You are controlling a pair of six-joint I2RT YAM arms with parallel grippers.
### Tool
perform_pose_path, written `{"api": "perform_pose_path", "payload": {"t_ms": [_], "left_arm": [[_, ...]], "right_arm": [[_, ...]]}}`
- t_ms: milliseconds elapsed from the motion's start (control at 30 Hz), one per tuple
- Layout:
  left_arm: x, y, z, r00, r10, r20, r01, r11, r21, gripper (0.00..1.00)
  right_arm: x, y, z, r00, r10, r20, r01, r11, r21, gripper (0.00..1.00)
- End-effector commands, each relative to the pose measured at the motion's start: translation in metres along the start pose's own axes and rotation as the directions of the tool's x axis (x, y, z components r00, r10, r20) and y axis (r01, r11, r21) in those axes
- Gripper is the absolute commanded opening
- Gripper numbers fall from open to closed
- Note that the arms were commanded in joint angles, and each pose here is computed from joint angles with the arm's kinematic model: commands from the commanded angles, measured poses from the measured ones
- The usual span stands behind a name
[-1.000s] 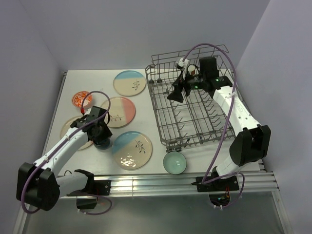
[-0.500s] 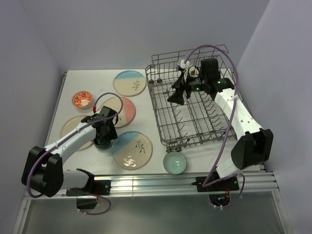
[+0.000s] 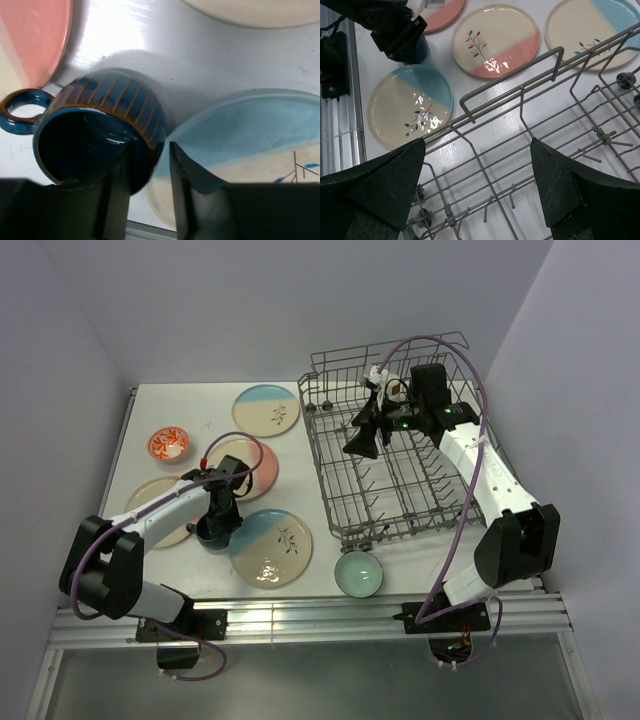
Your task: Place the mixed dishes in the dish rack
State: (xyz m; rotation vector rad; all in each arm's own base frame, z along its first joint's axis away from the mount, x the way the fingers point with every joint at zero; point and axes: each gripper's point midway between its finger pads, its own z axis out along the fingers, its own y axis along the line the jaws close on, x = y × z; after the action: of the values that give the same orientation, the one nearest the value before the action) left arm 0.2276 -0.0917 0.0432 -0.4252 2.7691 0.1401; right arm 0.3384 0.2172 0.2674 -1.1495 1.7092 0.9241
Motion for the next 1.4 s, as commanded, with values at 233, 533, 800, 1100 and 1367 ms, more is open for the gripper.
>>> {"api": "perform_pose_path", "payload": {"t_ms": [233,533,800,1100,1367], "left_arm": [[-0.009,-0.01,0.002,0.999,-0.031,0.019,0.03,0.999,0.013,0.12],[-0.023,-0.016,-0.018,0.994,-0.096,0.053,0.089,0.989,0.12,0.0],[-0.058,-0.014,-0.068,0.957,-0.245,0.153,0.192,0.935,0.298,0.0],[-0.105,-0.03,-0.155,0.888,-0.403,0.221,0.203,0.776,0.598,0.0],[-0.131,-0.051,-0.214,0.861,-0.464,0.208,0.151,0.624,0.767,0.0]], "right_arm": [[-0.014,0.022,-0.009,0.998,-0.051,0.041,0.052,0.998,-0.039,0.93],[-0.01,0.028,-0.009,0.997,-0.07,0.018,0.071,0.996,-0.058,0.93],[-0.011,0.04,-0.007,0.995,-0.101,0.006,0.101,0.992,-0.078,0.93],[-0.008,0.051,-0.004,0.991,-0.135,0.006,0.135,0.984,-0.119,0.93],[-0.018,0.062,0.002,0.984,-0.173,0.028,0.176,0.972,-0.156,0.94]]}}
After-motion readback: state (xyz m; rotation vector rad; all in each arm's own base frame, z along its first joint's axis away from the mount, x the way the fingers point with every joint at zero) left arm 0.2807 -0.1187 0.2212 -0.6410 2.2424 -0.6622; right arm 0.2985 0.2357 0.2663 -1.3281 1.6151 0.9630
